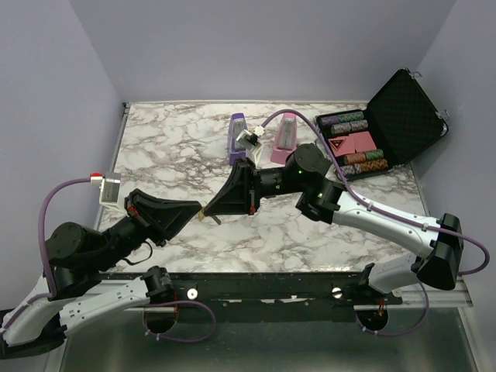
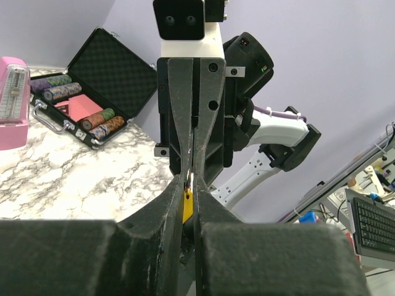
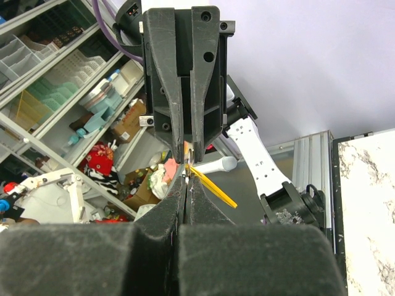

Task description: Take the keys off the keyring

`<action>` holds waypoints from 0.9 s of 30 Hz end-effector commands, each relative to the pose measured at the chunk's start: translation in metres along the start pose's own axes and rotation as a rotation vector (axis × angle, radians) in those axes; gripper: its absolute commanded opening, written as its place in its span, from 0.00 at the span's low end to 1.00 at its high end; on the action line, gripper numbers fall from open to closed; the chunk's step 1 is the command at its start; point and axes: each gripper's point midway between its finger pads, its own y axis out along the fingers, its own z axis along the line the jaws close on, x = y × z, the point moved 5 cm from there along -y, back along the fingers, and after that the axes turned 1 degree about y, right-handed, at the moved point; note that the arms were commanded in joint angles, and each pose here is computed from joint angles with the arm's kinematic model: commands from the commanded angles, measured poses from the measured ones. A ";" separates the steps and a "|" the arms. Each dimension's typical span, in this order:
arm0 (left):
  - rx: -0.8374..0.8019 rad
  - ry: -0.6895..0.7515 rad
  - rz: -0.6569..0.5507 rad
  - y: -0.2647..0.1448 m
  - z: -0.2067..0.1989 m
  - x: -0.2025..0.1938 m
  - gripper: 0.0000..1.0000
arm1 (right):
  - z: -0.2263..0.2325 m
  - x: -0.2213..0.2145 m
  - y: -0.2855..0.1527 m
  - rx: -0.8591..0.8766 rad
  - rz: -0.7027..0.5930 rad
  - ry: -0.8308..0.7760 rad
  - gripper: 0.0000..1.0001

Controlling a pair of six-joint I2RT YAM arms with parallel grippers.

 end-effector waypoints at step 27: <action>-0.007 0.105 0.186 -0.002 -0.004 -0.012 0.00 | 0.000 -0.009 -0.005 -0.032 0.079 -0.008 0.01</action>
